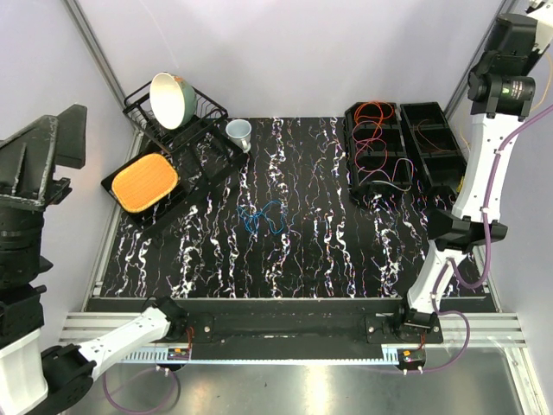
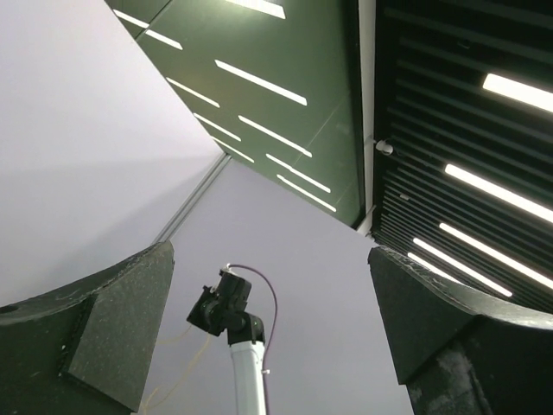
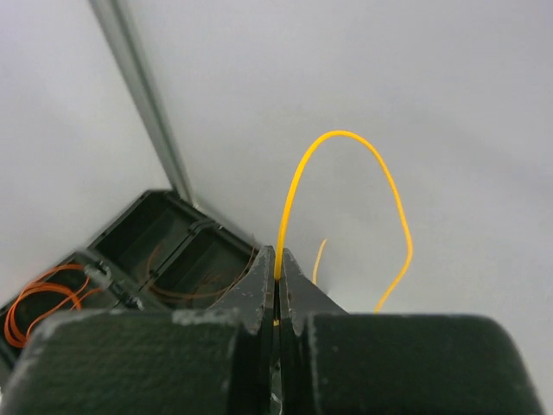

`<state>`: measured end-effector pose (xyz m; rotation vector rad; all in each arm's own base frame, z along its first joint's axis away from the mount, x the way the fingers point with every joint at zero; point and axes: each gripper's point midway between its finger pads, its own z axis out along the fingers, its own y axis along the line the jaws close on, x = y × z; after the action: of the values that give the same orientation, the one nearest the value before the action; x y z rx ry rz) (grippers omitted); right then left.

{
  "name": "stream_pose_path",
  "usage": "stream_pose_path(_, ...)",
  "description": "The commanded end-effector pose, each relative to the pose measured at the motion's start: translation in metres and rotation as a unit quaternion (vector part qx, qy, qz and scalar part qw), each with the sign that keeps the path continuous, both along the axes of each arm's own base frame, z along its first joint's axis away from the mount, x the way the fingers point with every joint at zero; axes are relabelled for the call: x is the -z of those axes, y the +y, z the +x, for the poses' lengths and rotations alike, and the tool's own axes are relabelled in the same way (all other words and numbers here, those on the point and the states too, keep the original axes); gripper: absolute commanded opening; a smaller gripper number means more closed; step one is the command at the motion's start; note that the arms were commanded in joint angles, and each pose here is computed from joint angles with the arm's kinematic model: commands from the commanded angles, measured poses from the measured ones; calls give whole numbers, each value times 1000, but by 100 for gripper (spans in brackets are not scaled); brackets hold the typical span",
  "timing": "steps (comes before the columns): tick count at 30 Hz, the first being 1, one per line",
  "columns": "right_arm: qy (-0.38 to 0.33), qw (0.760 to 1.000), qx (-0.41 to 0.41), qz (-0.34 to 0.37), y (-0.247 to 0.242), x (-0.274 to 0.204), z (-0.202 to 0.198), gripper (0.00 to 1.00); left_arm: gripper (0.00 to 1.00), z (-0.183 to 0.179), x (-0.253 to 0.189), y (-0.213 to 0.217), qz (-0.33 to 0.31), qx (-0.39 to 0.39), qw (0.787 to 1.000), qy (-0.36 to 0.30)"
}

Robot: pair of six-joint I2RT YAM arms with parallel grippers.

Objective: Untangle the cables

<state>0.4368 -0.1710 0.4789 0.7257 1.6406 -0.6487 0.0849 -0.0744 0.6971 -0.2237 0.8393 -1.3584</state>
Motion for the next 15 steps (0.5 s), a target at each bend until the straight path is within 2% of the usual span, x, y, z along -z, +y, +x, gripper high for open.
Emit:
stream_pose_path(1,-30,1000,2,-11,-14,-10,12,0,99,2,-14,5,-36,-1,999,-16)
stream_pose_path(7,-11,1000,-4,6,-24,18,35,0,99,8,-14,-2,-58,15,998,-23)
stream_pose_path(15,29,999,25,29,-35,61,42,0,99,27,-16,-31,-32,50,998,-7)
